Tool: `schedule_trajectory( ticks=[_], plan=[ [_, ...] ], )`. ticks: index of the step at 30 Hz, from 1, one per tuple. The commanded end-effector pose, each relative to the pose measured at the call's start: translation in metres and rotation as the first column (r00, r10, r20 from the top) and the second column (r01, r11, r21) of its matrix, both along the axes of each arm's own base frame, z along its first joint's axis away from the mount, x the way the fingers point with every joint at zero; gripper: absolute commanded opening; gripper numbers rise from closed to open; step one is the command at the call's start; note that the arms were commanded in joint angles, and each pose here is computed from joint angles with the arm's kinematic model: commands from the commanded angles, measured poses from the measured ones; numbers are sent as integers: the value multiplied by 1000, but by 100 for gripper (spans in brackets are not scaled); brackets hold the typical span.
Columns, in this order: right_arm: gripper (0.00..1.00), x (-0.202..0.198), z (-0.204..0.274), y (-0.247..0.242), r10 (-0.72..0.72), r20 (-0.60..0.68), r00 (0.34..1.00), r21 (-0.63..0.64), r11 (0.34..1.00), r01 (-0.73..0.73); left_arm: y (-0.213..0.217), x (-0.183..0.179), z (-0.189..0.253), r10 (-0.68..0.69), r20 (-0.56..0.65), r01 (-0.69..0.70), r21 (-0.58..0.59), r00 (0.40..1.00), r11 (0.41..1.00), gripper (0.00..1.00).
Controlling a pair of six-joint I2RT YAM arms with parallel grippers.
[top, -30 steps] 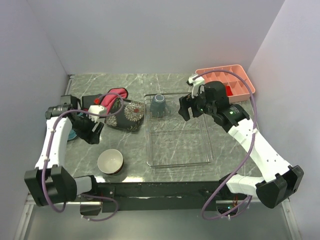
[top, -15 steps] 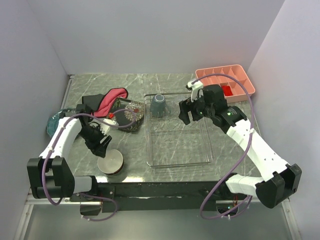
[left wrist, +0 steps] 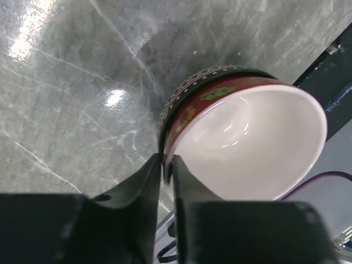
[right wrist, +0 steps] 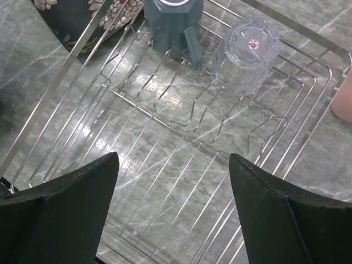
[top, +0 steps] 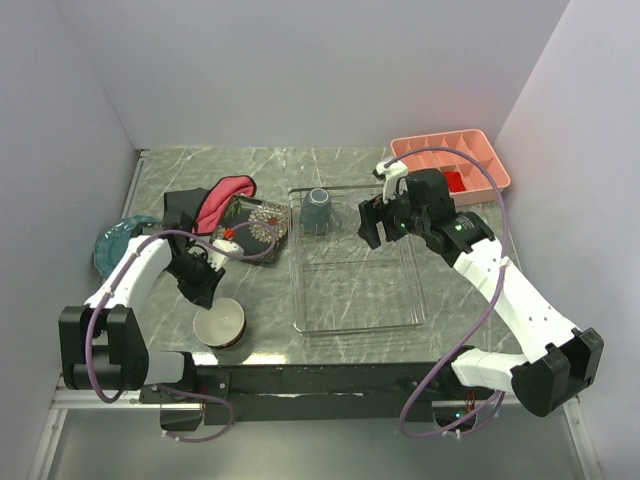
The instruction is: Load the mixed dishes into the dish rack
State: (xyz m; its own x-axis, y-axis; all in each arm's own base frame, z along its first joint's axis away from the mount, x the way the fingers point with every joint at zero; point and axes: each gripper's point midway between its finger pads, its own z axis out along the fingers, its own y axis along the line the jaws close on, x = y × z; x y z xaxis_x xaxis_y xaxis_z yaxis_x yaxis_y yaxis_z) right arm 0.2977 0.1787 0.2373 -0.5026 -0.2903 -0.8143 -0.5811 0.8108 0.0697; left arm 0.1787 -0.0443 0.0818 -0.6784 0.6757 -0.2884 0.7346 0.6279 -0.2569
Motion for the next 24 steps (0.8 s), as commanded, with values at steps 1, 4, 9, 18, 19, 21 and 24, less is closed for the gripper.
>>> schedule_trajectory(
  ticks=[1, 4, 9, 18, 19, 21, 24],
  plan=[
    [88, 5, 30, -4, -32, 86, 996, 37, 999, 29, -4, 16, 22, -7, 96, 9, -18, 995, 1000, 15],
    [88, 3, 29, -6, -35, 86, 996, 35, 999, 32, -7, 22, 46, -23, 154, 29, -36, 988, 999, 10],
    [88, 1, 25, -9, -40, 78, 996, 27, 999, 38, -16, 21, 78, -52, 212, 71, -85, 976, 994, 3],
    [88, 9, 26, -24, -111, 93, 989, 3, 994, 111, -40, 58, 156, -24, 399, 112, -199, 917, 974, 1],
    [88, 14, 27, -34, -170, 105, 980, -10, 985, 172, -49, 63, 168, -33, 430, 139, -219, 902, 966, 1],
    [88, 22, 26, -58, -289, 93, 953, 5, 957, 290, -68, 81, 200, -33, 539, 197, -251, 842, 948, 1],
    [88, 24, 15, -81, -383, 0, 924, 17, 923, 383, -110, 93, 231, -34, 663, 295, -286, 748, 911, 1]
  ],
)
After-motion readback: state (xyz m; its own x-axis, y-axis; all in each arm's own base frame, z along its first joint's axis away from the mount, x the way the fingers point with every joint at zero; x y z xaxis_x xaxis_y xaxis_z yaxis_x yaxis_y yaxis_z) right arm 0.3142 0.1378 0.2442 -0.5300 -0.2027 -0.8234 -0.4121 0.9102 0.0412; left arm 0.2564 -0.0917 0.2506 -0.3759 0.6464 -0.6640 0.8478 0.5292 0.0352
